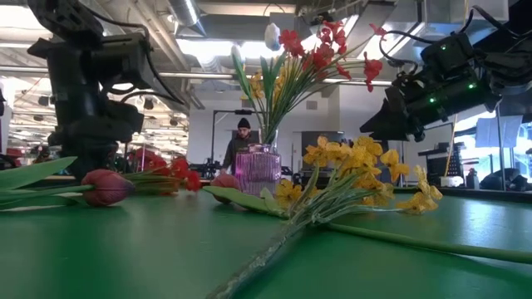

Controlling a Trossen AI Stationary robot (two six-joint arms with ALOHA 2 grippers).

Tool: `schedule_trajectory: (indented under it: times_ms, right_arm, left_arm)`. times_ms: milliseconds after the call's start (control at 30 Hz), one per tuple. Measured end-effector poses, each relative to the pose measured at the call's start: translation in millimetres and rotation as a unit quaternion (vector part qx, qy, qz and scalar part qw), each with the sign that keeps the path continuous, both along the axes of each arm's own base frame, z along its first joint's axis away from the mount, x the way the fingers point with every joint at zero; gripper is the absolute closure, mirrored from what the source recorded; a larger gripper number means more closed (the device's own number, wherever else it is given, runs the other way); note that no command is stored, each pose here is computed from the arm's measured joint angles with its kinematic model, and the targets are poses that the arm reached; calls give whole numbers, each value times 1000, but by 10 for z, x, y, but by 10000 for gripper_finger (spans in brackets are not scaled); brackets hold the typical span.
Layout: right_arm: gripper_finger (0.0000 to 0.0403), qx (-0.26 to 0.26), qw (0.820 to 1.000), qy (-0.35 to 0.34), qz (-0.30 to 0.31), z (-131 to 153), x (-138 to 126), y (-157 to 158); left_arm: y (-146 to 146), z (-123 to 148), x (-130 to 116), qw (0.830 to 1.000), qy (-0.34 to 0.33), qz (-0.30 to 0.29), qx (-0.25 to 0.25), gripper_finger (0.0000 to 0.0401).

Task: Sort flowers into vase by color
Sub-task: Put the red flowers into the violet vase

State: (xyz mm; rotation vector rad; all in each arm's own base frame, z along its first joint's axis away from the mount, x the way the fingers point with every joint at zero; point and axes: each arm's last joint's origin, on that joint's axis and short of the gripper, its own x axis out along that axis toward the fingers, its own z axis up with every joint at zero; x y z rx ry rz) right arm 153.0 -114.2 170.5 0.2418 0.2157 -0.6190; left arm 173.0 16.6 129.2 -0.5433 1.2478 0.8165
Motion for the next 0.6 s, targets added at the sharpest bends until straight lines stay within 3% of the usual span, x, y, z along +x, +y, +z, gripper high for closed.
schedule_trajectory:
  times_ms: [167,400,600]
  right_arm:
    - [146,0,1000,0,0,0,0,0]
    - [146,2,1000,-1,-1,-2,0,0]
    - [146,12,1000,-4,-3,-6,-2,1]
  left_arm:
    - [7,71,47,999,-18,0,26,389]
    - [42,468,211,994,-70,-29,81,390]
    - [9,929,364,974,-173,-61,137,391]
